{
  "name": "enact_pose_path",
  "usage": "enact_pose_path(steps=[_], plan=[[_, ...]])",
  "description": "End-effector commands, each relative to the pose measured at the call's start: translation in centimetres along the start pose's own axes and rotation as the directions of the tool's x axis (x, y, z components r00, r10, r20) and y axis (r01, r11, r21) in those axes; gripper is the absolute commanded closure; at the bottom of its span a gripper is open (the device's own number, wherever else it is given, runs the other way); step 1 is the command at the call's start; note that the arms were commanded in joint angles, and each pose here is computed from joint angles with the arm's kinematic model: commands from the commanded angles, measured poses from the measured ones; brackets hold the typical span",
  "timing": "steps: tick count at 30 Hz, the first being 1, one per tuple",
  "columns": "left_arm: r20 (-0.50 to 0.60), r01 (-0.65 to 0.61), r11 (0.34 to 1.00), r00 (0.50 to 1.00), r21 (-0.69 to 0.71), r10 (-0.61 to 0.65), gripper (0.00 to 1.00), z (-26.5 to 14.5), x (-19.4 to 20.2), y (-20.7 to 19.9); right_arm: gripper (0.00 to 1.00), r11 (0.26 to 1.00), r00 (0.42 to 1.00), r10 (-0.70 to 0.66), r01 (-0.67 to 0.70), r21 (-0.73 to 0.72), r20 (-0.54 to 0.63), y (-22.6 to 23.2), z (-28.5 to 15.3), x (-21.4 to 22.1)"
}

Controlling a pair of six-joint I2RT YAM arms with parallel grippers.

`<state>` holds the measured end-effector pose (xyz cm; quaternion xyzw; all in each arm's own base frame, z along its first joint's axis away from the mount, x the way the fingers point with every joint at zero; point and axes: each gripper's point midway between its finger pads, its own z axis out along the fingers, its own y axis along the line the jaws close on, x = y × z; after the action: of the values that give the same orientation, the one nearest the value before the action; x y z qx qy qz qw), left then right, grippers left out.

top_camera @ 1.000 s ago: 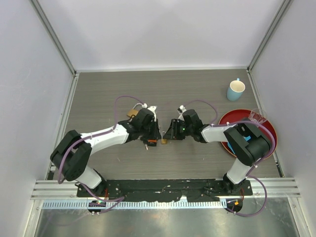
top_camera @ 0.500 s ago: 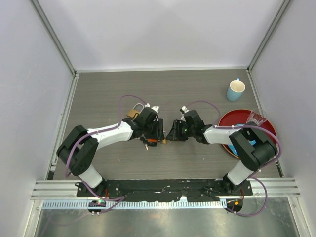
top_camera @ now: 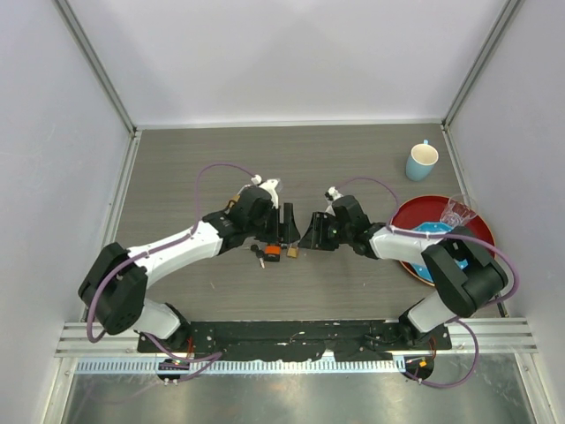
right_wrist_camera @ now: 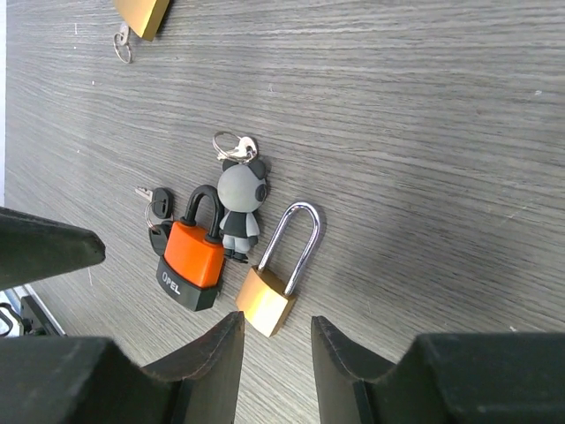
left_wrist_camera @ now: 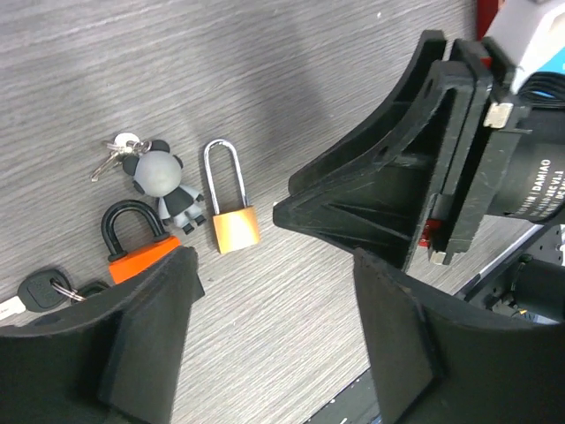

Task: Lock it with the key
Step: Place the key at the center of the board.

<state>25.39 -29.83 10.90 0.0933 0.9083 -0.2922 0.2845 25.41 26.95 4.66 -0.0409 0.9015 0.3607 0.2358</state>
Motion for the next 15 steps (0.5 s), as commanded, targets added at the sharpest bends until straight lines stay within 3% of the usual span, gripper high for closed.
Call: enact_pose_path(steps=[1,8,15], plan=[[0.093,-0.036,0.998,0.995,0.059,0.031,0.23,-1.3,-1.8,-1.3,0.57,0.999,0.997,-0.044,0.046,-0.019,0.063,1.1,-1.0,-1.7],[0.116,-0.100,0.994,0.988,-0.036,0.104,0.12,-1.8,-3.4,0.8,0.48,0.998,0.993,-0.060,0.062,-0.012,0.099,1.5,-2.0,-2.4],[0.120,-0.095,0.989,0.987,-0.110,0.109,0.12,-2.1,-5.7,3.9,0.38,0.995,0.985,-0.094,0.098,-0.017,0.145,2.6,-2.4,-4.7]])
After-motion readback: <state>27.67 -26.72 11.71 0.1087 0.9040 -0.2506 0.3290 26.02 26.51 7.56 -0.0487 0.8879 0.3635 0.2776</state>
